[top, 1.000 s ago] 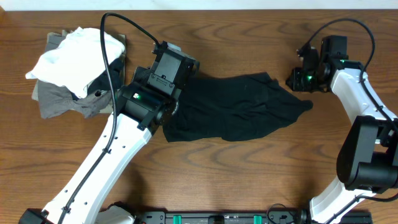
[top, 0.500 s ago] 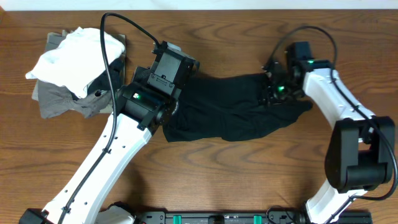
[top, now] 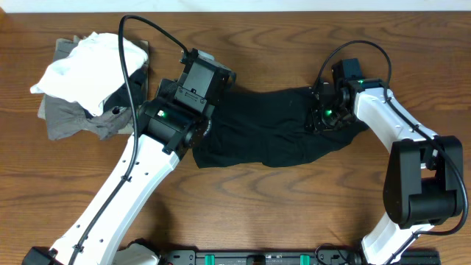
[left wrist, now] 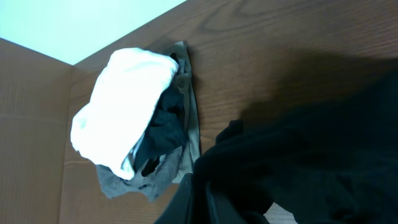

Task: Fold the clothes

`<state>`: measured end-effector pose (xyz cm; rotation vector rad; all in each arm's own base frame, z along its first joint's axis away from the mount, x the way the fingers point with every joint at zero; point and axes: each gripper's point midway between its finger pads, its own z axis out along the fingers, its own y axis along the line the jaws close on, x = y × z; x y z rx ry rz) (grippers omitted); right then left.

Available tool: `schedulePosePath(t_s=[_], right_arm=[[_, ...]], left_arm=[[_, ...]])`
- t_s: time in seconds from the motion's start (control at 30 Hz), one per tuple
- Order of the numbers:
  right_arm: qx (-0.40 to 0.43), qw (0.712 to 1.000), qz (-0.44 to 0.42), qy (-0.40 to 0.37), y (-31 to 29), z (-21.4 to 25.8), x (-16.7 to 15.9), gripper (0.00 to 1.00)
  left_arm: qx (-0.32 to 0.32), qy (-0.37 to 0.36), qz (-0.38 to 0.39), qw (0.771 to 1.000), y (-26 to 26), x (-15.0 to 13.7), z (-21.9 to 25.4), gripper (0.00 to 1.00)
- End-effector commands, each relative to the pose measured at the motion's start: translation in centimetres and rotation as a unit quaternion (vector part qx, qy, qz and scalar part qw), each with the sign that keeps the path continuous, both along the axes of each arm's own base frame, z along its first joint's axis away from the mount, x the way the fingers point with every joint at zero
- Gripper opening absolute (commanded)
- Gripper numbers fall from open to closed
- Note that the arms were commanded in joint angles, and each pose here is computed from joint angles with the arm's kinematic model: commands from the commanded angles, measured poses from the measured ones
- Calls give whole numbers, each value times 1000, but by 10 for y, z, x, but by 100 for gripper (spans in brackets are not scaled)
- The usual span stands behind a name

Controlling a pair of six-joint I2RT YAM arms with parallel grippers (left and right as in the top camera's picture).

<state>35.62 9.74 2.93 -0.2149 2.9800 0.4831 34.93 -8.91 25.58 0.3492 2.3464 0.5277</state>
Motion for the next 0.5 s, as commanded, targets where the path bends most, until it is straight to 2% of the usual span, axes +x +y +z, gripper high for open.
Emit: schedulePosePath(t_s=[0.0, 0.13, 0.2, 0.27, 0.37, 0.47], right_arm=[[-3, 1000, -6, -6, -1, 3, 0, 30], [-3, 1000, -6, -9, 0, 3, 2, 24], [-3, 1000, -5, -6, -1, 3, 1, 15], [-4, 1000, -6, 0, -1, 2, -2, 1], [-1, 1000, -29, 2, -5, 12, -2, 1], [15, 999, -39, -33, -9, 40, 7, 1]], left_arm=[[2, -20, 12, 1000, 6, 2, 14, 6], [2, -20, 12, 1000, 6, 2, 14, 6], [2, -20, 12, 1000, 6, 2, 14, 6], [2, -20, 11, 1000, 6, 2, 14, 6], [9, -18, 5, 1000, 6, 2, 14, 6], [15, -19, -3, 1000, 5, 3, 15, 6]])
